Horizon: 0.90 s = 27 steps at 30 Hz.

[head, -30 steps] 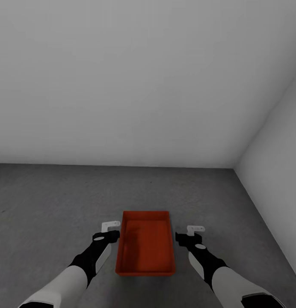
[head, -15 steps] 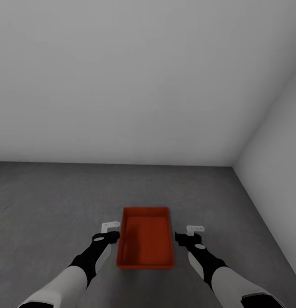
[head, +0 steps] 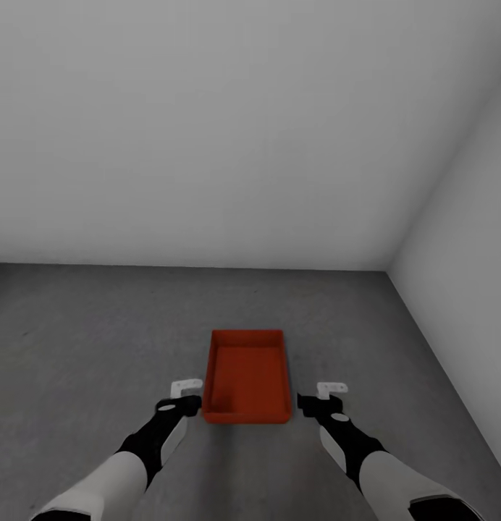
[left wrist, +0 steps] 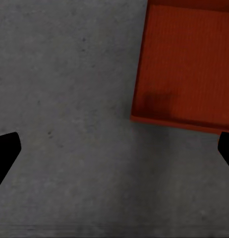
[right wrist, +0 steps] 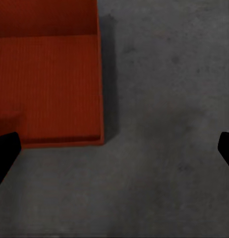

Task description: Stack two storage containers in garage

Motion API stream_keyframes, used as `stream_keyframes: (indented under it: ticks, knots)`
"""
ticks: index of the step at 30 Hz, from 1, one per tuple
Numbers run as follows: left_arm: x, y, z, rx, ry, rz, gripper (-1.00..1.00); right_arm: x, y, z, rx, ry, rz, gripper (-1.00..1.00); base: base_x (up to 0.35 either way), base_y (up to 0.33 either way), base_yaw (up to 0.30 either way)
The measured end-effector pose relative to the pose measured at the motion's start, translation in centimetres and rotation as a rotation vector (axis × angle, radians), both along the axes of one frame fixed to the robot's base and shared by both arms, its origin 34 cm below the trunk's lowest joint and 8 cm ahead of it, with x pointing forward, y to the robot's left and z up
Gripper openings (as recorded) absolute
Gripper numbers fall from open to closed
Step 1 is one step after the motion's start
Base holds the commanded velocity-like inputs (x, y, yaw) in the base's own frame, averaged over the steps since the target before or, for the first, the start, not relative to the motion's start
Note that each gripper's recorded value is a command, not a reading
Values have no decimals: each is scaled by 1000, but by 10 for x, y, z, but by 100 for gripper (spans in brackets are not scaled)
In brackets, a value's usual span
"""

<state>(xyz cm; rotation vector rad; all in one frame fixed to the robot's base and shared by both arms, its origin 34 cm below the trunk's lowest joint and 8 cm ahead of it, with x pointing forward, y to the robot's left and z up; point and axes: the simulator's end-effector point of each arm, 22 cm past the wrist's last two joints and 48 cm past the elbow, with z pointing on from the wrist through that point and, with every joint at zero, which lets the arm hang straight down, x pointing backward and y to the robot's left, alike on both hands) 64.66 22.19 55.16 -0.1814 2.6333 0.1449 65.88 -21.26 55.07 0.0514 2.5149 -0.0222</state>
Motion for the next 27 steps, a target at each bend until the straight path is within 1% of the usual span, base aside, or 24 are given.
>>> stream_keyframes:
  ticks: [3, 6, 7, 9, 10, 12, 13, 14, 16, 19, 27]
  knots:
    - [-18, 4, -12, -2, 47, 13, 100, -5, -2, -3, -4, 13, 0, 100, -343, 0, 0]
    - [-43, 15, -26, 1, 108, 36, 100, -12, -4, -8, -7, 31, 2, 100, -343, 0, 0]
    - [-64, 24, -37, 8, 157, 48, 100, -16, -4, -11, -9, 43, 3, 100, -343, 0, 0]
    - [-93, 32, -49, 17, 222, 57, 100, -21, -5, -14, -11, 56, 3, 100, -343, 0, 0]
    - [-120, 40, -58, 24, 279, 69, 100, -26, -6, -17, -13, 69, 4, 100, -344, 0, 0]
    - [-144, 52, -65, 34, 331, 87, 100, -37, -7, -23, -17, 95, 4, 100, -344, 0, 0]
    - [-150, 56, -66, 37, 342, 95, 100, -41, -8, -25, -18, 105, 5, 100, -344, 0, 0]
    - [-163, 65, -69, 46, 367, 116, 100, -53, -9, -31, -21, 133, 6, 100, -344, 0, 0]
    - [-171, 75, -70, 54, 382, 132, 100, -63, -9, -36, -23, 154, 7, 100, -344, 0, 0]
    - [-177, 83, -71, 60, 392, 145, 100, -73, -10, -40, -25, 173, 7, 100, -344, 0, 0]
    - [-180, 81, -72, 51, 396, 148, 100, -76, -10, -41, -24, 177, 8, 100, -344, 0, 0]
